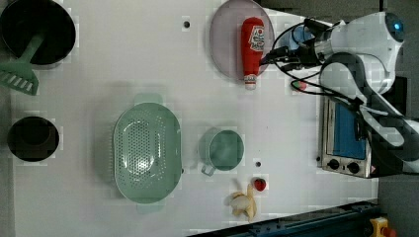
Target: Pick ketchup from plate and place it on table.
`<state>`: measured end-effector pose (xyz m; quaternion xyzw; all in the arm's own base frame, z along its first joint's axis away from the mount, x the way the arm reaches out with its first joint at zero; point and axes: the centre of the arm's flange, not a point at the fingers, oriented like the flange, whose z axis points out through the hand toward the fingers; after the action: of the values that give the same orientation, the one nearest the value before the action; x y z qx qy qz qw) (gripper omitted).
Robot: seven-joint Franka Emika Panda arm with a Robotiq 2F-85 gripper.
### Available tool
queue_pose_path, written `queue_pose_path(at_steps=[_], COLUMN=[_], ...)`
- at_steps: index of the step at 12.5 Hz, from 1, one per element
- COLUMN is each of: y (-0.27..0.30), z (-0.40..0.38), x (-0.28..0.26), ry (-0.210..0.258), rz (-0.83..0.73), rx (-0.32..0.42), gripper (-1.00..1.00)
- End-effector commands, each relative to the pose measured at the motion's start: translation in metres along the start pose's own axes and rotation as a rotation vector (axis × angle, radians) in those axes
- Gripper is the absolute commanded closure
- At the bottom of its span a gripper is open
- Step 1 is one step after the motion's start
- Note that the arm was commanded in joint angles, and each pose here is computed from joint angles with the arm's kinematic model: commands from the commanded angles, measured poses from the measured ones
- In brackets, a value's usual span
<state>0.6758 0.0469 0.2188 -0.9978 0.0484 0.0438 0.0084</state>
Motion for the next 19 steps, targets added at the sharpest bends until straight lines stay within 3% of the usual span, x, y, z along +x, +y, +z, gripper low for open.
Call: queue_pose_path(at_steps=[1,2,9,10,13,19], y=[-0.017,-0.019,-0.019,-0.019,-0.019,-0.019], z=[0.005,0.010,0.050,0.053,0.054,-0.008], x=[0.013,0.016,0.019,0.018,0.020,0.033], ry=[0.103,0.128,0.158,0.154,0.157,0.220], rz=[-0.072,-0.073,-0.070,-0.071,-0.070,-0.011], rx=[0.017,0.024,0.039,0.039,0.040,0.048], gripper=[-1.00,-1.00,-1.00,-0.92,-0.20,-0.16])
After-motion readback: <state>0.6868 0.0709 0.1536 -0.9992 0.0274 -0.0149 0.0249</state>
